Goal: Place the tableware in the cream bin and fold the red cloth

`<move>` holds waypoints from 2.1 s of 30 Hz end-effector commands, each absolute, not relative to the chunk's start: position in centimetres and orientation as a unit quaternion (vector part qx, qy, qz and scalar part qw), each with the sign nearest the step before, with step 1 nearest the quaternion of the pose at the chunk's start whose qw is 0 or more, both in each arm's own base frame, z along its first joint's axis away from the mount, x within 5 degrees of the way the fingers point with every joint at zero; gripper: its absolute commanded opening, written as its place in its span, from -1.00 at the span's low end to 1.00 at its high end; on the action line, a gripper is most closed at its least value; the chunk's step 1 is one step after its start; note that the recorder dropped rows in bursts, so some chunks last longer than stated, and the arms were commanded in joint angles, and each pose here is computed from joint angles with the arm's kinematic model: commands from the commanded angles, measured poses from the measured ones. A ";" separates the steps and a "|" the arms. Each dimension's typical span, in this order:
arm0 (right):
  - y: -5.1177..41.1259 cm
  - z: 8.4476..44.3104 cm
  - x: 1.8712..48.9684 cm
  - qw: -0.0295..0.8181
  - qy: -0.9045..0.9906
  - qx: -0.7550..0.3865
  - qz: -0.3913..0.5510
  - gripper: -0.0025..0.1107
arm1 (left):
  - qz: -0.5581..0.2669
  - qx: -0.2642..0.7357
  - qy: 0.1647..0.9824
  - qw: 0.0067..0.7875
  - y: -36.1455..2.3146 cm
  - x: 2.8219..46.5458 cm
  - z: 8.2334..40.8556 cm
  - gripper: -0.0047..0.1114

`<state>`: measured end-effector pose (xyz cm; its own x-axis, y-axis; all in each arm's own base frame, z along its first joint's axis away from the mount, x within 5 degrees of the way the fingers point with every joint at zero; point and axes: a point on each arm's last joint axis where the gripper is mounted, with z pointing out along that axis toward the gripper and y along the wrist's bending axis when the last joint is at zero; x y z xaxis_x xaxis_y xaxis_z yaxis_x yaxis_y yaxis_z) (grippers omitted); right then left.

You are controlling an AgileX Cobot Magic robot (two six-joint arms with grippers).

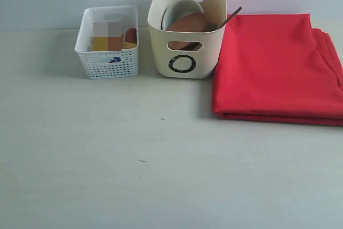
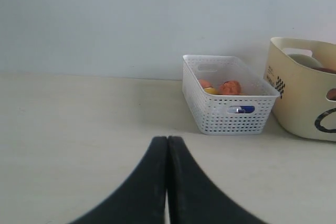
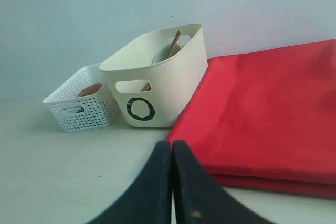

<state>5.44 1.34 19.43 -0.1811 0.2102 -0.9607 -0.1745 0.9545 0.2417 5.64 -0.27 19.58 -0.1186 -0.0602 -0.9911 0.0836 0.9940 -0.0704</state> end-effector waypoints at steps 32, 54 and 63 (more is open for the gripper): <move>1.3 19.3 5.4 0.642 0.752 0.009 0.148 -0.96 | -0.062 0.048 0.747 0.660 -0.9 5.5 19.4 -0.92; 1.3 19.3 5.4 0.642 0.752 0.009 0.148 -0.96 | -0.061 0.050 0.747 0.661 -0.9 5.5 19.4 -0.92; 1.3 19.3 5.4 0.642 0.752 0.009 0.148 -0.96 | -0.061 0.050 0.747 0.661 -0.9 5.5 19.4 -0.92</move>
